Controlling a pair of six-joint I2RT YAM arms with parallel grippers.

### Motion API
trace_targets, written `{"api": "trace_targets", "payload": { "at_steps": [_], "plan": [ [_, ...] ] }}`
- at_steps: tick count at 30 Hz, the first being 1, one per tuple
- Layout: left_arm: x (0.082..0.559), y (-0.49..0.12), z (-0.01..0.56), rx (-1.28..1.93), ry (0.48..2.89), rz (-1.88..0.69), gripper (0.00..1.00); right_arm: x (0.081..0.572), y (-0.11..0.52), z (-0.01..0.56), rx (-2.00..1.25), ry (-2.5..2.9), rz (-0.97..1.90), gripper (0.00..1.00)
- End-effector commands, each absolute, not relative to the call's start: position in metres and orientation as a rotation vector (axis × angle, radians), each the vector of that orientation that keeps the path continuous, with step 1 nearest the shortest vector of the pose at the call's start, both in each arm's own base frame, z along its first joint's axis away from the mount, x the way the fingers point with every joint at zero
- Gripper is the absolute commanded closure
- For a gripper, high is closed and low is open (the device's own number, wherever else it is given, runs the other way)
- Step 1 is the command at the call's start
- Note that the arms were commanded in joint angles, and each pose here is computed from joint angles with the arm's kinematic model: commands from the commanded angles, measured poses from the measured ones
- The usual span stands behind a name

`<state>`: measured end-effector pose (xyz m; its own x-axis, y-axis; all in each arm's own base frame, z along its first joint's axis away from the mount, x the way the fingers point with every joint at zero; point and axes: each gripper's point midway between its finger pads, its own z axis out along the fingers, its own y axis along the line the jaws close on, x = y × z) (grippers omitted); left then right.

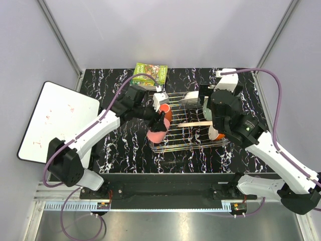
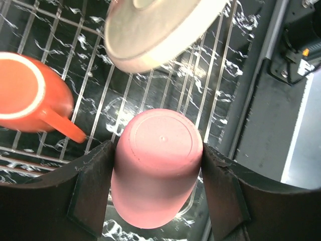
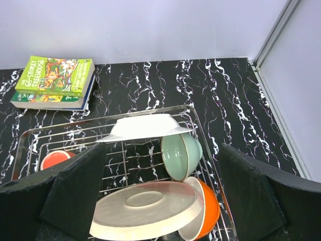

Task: Load the mixed dishes into the dish rack

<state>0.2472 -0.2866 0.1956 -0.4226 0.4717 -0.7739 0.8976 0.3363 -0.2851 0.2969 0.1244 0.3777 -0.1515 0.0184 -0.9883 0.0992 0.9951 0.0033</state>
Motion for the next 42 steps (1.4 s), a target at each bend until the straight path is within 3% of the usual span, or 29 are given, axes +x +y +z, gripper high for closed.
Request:
{"api": "trace_targets", "payload": {
  "at_steps": [1,20,36,38,42],
  "plan": [
    [0.271,-0.305,0.221,1.197,1.797,-0.937,1.00,0.297,0.119,0.382,0.143,1.684,-0.065,0.00],
    [0.269,-0.336,0.179,1.239,1.608,-1.126,1.00,0.303,0.128,0.373,0.110,1.762,-0.119,0.01],
    [0.263,-0.332,0.122,1.296,1.661,-1.172,1.00,0.302,0.125,0.366,0.099,1.790,-0.159,0.00],
    [0.260,-0.328,0.109,1.312,1.709,-1.163,0.98,0.302,0.125,0.366,0.101,1.791,-0.160,0.00],
    [0.257,-0.320,0.093,1.354,1.744,-1.122,0.78,0.301,0.123,0.364,0.102,1.793,-0.167,0.00]
  ]
}}
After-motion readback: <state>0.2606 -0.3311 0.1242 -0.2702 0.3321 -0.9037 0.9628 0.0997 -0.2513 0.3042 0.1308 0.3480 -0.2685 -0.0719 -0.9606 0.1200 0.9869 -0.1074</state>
